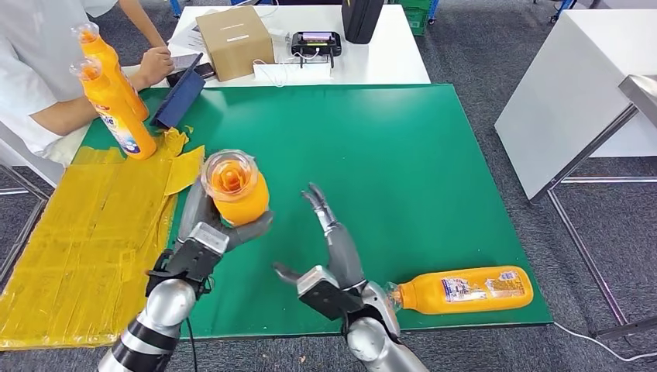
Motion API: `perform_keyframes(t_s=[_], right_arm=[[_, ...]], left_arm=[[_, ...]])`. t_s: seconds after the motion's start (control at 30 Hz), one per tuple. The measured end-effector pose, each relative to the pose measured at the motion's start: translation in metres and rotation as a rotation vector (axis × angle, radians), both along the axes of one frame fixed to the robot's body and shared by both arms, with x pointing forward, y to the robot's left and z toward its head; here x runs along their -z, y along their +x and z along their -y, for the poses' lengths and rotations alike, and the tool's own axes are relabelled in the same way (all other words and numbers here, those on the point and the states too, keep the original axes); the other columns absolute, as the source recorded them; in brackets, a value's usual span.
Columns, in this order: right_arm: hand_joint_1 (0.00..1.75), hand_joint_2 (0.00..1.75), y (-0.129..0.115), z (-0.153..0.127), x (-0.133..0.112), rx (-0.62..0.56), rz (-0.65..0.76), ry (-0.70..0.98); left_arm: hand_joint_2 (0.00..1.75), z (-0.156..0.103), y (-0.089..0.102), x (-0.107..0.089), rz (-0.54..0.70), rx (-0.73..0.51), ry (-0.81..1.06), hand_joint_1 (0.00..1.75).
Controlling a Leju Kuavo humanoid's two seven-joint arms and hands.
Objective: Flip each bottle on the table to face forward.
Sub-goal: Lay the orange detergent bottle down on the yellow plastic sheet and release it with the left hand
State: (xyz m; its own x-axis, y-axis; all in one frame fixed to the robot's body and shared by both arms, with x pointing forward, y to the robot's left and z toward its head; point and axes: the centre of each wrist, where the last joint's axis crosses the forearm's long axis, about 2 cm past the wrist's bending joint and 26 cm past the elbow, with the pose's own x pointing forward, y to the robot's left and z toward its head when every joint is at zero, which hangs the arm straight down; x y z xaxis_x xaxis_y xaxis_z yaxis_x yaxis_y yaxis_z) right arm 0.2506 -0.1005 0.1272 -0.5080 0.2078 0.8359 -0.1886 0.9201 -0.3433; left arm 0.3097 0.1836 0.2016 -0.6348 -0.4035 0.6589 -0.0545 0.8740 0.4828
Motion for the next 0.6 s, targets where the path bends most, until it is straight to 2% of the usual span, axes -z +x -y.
perform_keyframes(t_s=[0.13,0.3,0.37,0.47,0.6], right_arm=[[0.0,1.75,-0.009,0.031,-0.019,0.1,0.12,0.1],[0.0,1.75,-0.018,0.064,-0.045,0.181,0.267,0.164],[0.0,1.75,-0.021,0.072,-0.054,0.202,0.313,0.171],[0.0,1.75,-0.023,0.079,-0.065,0.234,0.365,0.16],[0.0,1.75,-0.025,0.086,-0.074,0.265,0.398,0.148]], left_arm=[[1.75,-0.02,0.026,-0.014,0.107,-0.296,0.402,1.75],[1.75,-0.051,0.074,-0.025,0.13,-0.595,0.879,1.75],[1.75,-0.065,0.091,-0.027,0.098,-0.651,0.995,1.75],[1.75,-0.084,0.11,-0.024,-0.019,-0.688,1.127,1.75],[1.75,-0.104,0.122,-0.011,-0.15,-0.691,1.209,1.75]])
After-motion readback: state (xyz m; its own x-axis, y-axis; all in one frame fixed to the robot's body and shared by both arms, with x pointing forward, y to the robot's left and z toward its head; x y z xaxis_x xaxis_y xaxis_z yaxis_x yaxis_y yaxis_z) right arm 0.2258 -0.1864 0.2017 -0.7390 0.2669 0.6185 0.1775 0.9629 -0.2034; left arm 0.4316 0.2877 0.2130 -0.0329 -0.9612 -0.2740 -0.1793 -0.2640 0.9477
